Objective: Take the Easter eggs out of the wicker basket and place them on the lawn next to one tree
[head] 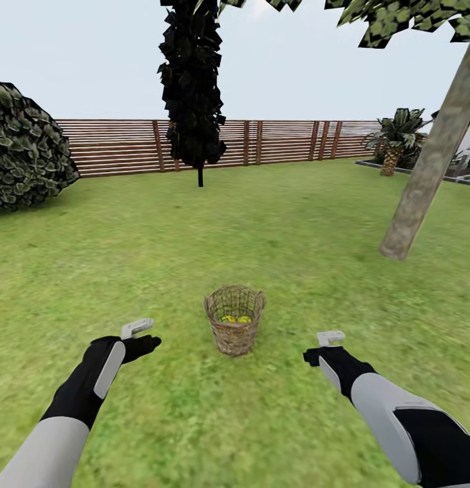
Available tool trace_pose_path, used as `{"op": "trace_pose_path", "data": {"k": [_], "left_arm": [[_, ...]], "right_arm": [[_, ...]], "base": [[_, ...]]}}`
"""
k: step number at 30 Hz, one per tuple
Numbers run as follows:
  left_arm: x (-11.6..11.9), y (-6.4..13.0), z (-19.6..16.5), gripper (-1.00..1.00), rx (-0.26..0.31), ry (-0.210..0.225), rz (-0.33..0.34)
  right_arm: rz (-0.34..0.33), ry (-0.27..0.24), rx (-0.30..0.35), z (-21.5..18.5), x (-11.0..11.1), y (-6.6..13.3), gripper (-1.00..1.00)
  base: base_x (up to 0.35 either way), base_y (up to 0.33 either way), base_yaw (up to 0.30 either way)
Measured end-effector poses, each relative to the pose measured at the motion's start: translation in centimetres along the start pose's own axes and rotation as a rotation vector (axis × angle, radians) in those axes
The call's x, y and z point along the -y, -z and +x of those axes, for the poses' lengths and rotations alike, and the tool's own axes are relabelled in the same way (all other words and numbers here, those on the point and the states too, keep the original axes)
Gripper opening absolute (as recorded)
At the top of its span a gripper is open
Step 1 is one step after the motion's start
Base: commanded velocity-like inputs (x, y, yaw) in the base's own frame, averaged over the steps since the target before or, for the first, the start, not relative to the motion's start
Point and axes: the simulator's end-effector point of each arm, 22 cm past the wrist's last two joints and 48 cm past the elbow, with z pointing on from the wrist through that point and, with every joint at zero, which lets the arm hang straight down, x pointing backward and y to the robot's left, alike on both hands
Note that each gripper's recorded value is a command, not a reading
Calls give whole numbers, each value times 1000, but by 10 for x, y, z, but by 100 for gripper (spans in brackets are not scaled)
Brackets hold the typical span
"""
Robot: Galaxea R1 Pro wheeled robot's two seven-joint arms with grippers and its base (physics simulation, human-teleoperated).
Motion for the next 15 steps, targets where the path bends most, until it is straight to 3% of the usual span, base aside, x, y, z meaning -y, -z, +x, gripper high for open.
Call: {"op": "trace_pose_path", "data": {"k": [15], "left_arm": [[1,0,1,100,-3,-1,1]], "right_arm": [[-3,2,-2,1,-2,0,100]], "base": [[320,0,0]]}}
